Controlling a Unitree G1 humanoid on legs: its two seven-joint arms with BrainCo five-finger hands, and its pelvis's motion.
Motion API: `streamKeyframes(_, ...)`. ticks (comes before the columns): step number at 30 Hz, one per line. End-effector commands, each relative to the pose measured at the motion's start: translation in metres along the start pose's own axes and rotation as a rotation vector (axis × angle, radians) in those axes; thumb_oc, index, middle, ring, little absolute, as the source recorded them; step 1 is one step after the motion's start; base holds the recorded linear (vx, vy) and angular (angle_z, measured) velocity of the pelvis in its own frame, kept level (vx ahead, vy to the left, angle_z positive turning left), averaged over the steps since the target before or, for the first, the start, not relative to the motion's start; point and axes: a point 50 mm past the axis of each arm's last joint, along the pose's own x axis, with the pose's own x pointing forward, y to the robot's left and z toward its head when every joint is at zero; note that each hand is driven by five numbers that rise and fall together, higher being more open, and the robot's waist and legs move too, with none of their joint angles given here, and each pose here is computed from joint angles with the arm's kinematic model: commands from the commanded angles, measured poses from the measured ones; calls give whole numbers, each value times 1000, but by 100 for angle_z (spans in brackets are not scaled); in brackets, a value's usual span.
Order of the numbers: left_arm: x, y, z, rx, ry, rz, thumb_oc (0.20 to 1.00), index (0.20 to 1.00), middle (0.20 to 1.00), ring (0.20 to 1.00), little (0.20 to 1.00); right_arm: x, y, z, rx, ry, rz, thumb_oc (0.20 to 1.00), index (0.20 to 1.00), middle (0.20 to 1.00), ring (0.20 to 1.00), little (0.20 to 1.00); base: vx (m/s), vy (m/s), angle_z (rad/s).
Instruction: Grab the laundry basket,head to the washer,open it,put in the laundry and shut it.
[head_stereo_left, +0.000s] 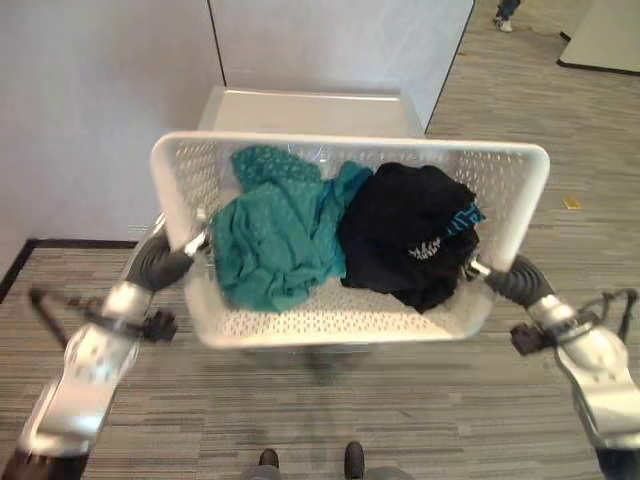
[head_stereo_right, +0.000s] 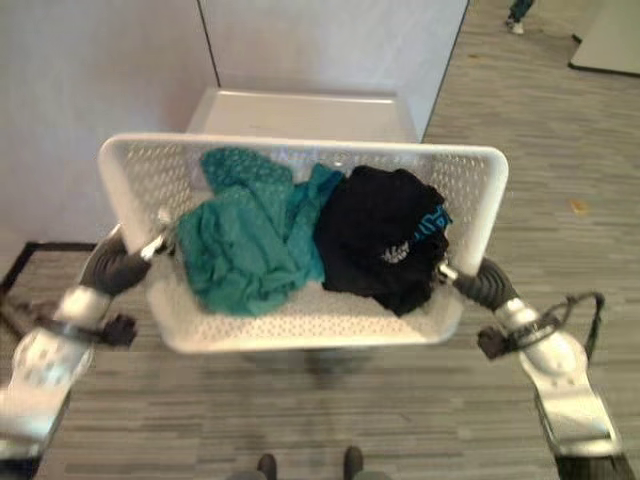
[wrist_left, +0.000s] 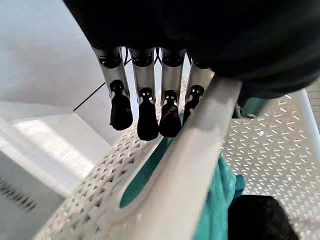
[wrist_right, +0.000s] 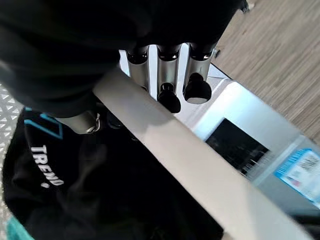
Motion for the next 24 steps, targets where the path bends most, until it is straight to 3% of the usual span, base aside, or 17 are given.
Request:
streamKeyframes(1,50,49,21,-28,-104,173,200,200,200,200,200,6,-83,9,-140,95,-233,200,200,200,200,200,41,-18,14)
streamKeyframes(3,105,52,44,-4,-137,151,200,200,200,200,200,38,-110,34,-200,88,-259,200,200,200,200,200,33,-10,14)
streamKeyframes(4,106,53,45,-3,-139,153,200,200,200,200,200,40,-110,35,-199,85,-260,200,200,200,200,200,26,-3,7)
streamKeyframes(8,162,58,63,59,-52,112,200,200,200,200,200,86,-115,60,-235,111,-234,200,200,200,200,200,25,5,8)
streamKeyframes(16,198,38,56,123,150,40,200,200,200,200,200,132,-115,65,-258,304,-217,200,200,200,200,200,33,7,11)
streamKeyframes(21,202,26,46,144,237,14,200,200,200,200,200,145,-106,63,-265,390,-197,200,200,200,200,200,7,3,0)
streamKeyframes(22,203,22,43,144,257,4,360,360,360,360,360,146,-107,62,-256,413,-209,238,238,238,238,238,0,0,0)
streamKeyframes(23,205,18,43,130,284,8,821,821,821,821,821,146,-108,58,-287,471,-216,1000,1000,1000,1000,1000,0,0,0)
streamKeyframes(24,205,18,43,130,283,9,1000,1000,1000,1000,1000,146,-108,59,-288,471,-216,1000,1000,1000,1000,1000,0,0,0)
